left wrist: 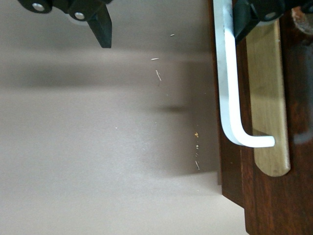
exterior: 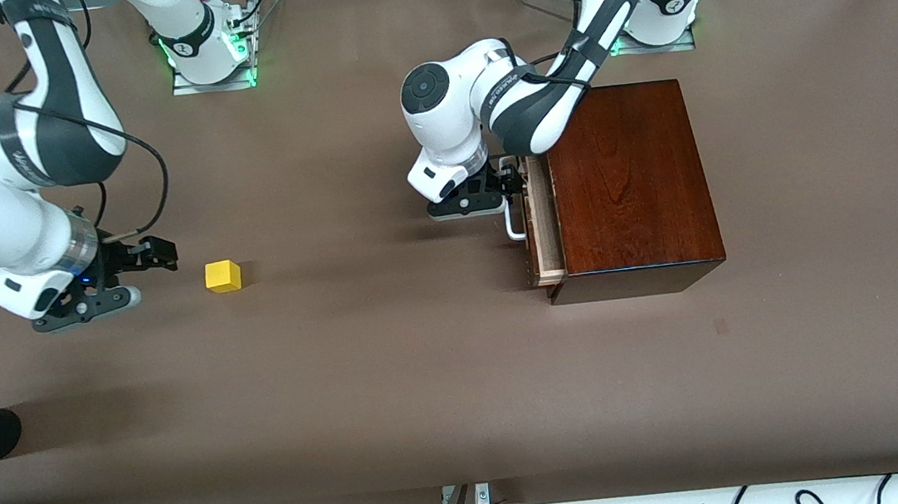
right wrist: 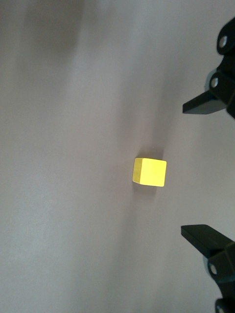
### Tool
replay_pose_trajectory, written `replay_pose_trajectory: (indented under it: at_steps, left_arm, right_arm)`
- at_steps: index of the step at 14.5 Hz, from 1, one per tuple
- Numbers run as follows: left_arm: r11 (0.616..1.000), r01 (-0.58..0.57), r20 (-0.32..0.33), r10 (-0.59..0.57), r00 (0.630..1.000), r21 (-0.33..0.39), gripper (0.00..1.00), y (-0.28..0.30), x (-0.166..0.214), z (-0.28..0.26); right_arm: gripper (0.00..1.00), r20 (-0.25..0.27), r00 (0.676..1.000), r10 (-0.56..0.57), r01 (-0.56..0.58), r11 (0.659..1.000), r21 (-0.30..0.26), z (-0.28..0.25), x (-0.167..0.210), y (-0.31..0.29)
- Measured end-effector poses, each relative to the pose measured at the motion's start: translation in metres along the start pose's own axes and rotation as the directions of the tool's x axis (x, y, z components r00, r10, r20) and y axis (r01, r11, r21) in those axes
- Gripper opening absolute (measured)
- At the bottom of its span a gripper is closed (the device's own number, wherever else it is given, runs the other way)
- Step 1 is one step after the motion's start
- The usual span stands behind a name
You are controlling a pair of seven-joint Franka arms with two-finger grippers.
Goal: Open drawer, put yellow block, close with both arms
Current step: 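Pull the drawer open with the left gripper while the right gripper reaches the cube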
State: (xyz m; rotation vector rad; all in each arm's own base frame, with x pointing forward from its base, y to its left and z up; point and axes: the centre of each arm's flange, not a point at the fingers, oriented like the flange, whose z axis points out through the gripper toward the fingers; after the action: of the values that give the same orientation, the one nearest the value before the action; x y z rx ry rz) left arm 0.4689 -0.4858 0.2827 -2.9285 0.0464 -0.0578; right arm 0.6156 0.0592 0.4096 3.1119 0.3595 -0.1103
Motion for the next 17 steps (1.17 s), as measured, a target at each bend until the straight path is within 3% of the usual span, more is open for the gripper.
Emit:
replay_pose_trajectory:
  at_steps: [3, 9, 17]
  left_arm:
    - [1.0, 0.013, -0.003, -0.013, 1.0, -0.003, 1.0, 0.004, -0.001, 0.0]
    - [0.999, 0.031, -0.014, -0.031, 0.999, -0.014, 1.0, 0.017, -0.001, -0.002]
    - [0.999, 0.024, -0.03, -0.025, 0.999, -0.042, 1.0, 0.042, -0.004, -0.009]
  right_arm:
    - [1.0, -0.02, 1.0, 0.012, -0.012, 1.0, 0.023, 0.033, -0.006, -0.003]
    - [1.0, -0.068, 0.998, 0.016, -0.015, 1.0, 0.012, 0.115, -0.033, -0.008]
    - [1.0, -0.065, 0.998, 0.018, -0.018, 1.0, 0.006, 0.161, -0.039, -0.008]
